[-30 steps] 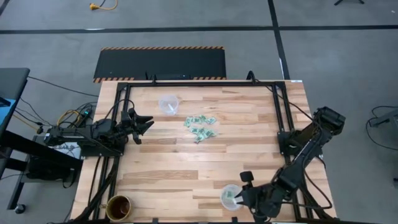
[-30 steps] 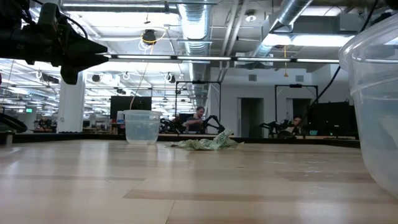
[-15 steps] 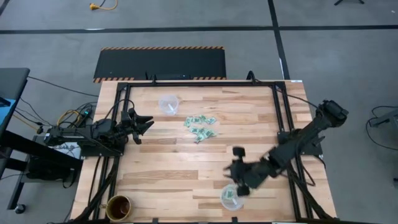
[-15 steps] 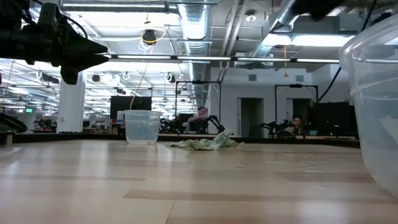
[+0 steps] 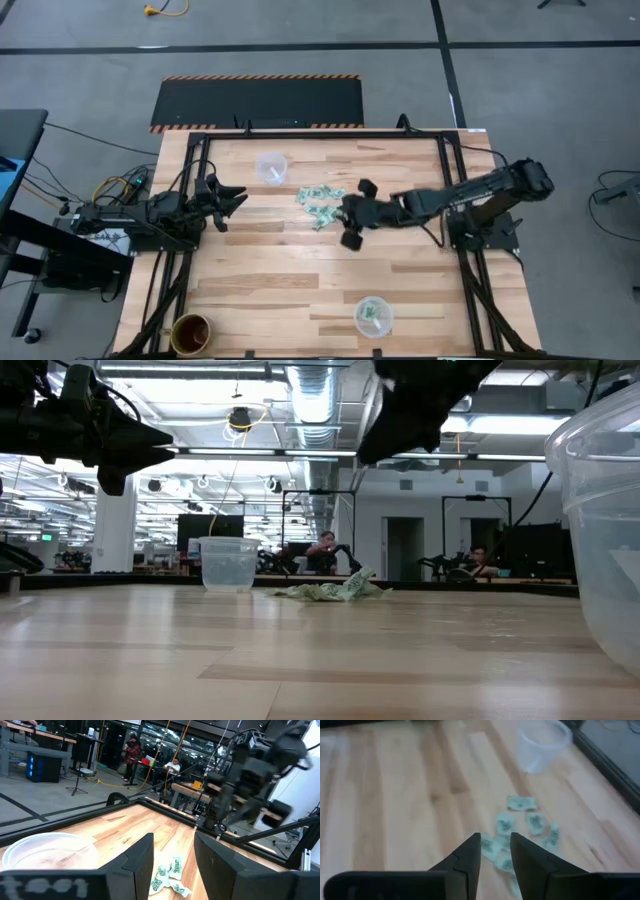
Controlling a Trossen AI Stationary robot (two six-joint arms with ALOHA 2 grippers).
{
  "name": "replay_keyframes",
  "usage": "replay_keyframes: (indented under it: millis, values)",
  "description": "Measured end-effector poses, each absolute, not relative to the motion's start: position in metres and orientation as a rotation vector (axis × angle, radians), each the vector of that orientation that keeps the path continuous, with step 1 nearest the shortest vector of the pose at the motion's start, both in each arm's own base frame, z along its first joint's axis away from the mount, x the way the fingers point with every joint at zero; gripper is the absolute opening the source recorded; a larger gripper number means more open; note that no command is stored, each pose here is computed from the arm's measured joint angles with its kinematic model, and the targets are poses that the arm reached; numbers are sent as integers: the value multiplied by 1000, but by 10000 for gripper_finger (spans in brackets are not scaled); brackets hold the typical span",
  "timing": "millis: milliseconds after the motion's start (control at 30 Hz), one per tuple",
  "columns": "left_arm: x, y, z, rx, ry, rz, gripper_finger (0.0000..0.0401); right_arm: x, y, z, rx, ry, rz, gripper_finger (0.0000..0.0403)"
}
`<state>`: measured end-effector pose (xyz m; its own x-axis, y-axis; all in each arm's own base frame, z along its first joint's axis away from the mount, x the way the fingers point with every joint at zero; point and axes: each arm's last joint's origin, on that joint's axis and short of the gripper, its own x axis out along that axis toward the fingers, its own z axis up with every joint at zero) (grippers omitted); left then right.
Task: Pick and place Stevia / Truvia into bins
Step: Put the white stevia packet into the bottom transparent container
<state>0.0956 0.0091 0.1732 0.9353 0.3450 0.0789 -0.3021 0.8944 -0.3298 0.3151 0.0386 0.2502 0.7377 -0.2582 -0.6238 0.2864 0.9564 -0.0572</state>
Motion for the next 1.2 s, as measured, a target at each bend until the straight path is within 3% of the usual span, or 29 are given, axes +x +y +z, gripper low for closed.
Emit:
replay_keyframes:
  millis: [200, 467, 900, 1200]
  values:
    - [96, 9, 173, -320, -137, 336, 130, 326, 6, 237, 211, 682, -398, 98]
    - [96, 9, 173, -318, -129, 335, 130, 342, -16, 204, 361, 790, -333, 122]
    - [96, 9, 173, -318, -127, 335, 130, 355, -20, 152, 357, 939, -343, 218]
    - [96, 9, 172, -318, -127, 335, 130, 354, -21, 150, 349, 959, -357, 221]
